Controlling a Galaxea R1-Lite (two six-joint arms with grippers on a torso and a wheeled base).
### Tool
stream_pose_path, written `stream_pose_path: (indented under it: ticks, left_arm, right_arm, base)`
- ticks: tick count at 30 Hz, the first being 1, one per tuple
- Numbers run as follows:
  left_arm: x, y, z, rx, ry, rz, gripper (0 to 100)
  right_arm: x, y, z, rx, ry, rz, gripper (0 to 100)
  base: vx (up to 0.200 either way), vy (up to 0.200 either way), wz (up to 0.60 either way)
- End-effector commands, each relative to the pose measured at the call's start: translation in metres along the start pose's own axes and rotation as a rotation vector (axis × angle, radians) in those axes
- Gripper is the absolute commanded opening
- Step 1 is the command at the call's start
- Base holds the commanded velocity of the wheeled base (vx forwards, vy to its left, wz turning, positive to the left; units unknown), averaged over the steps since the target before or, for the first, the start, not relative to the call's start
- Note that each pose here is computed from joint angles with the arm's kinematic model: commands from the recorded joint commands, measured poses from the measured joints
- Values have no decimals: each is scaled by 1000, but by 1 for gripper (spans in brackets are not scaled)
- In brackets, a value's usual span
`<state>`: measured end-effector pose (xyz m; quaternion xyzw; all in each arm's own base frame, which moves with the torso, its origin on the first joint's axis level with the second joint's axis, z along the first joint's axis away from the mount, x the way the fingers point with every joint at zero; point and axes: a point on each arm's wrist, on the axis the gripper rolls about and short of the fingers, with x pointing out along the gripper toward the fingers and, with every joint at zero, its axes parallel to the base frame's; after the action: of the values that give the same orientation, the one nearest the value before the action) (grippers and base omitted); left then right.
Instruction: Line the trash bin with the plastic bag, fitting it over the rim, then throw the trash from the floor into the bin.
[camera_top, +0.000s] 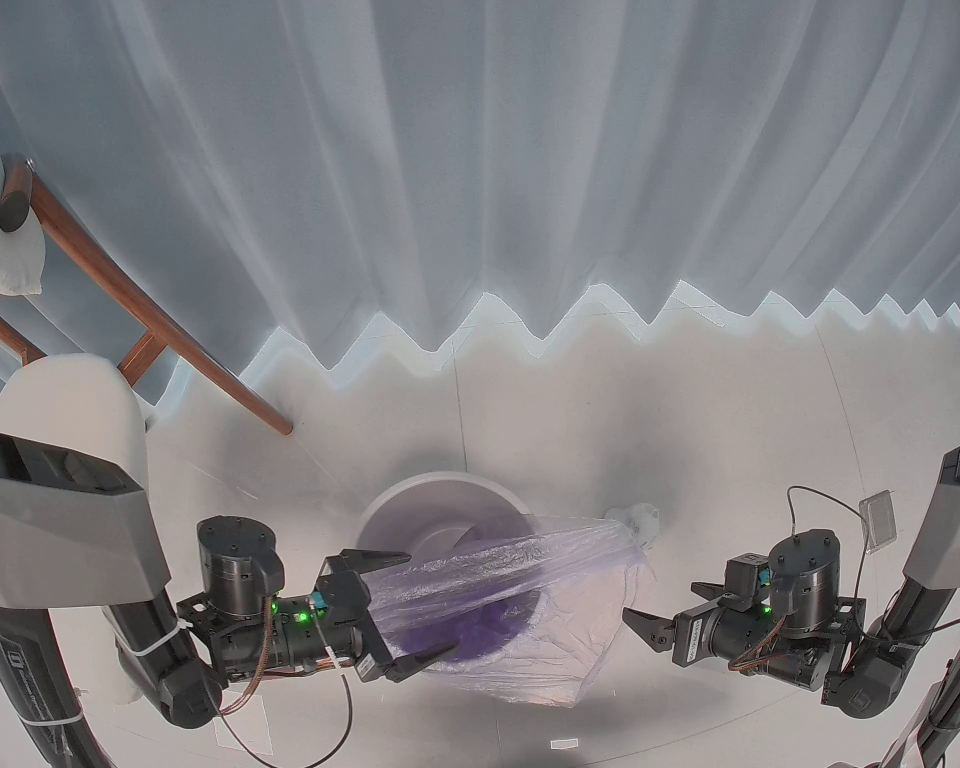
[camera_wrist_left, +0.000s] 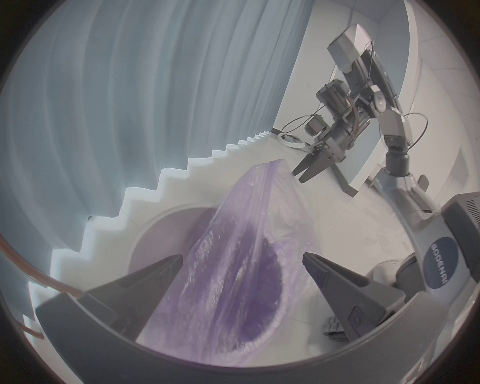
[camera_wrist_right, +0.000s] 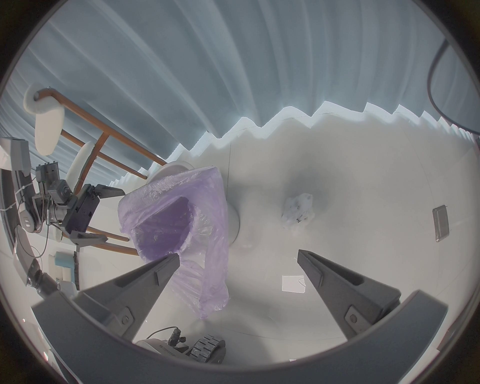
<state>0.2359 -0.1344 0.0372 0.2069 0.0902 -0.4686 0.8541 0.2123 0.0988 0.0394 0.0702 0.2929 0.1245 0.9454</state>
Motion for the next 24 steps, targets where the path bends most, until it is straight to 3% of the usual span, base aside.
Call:
stream_pose_path:
  ticks: [1, 7, 20, 21, 24]
  left_arm:
    - [25, -6, -1, 30, 9, 6, 100]
    - [44, -18, 1, 5, 24, 25, 100]
    - [54, -15, -8, -16, 46, 42, 100]
    - [54, -14, -9, -19, 49, 43, 0]
    - [55, -13, -12, -42, 57, 48, 0]
  right_arm:
    - [1, 1, 0, -1, 0, -5, 100]
    - [7, 2, 4, 16, -20, -14, 100]
    - [29, 8, 9, 57, -32, -2, 100]
    - [29, 8, 9, 57, -32, -2, 100]
    - [29, 9, 9, 59, -32, 1, 100]
  base:
    - [0, 0, 0]
    - [0, 0, 0]
    - [0, 0, 0]
    - [0, 0, 0]
    - [0, 0, 0]
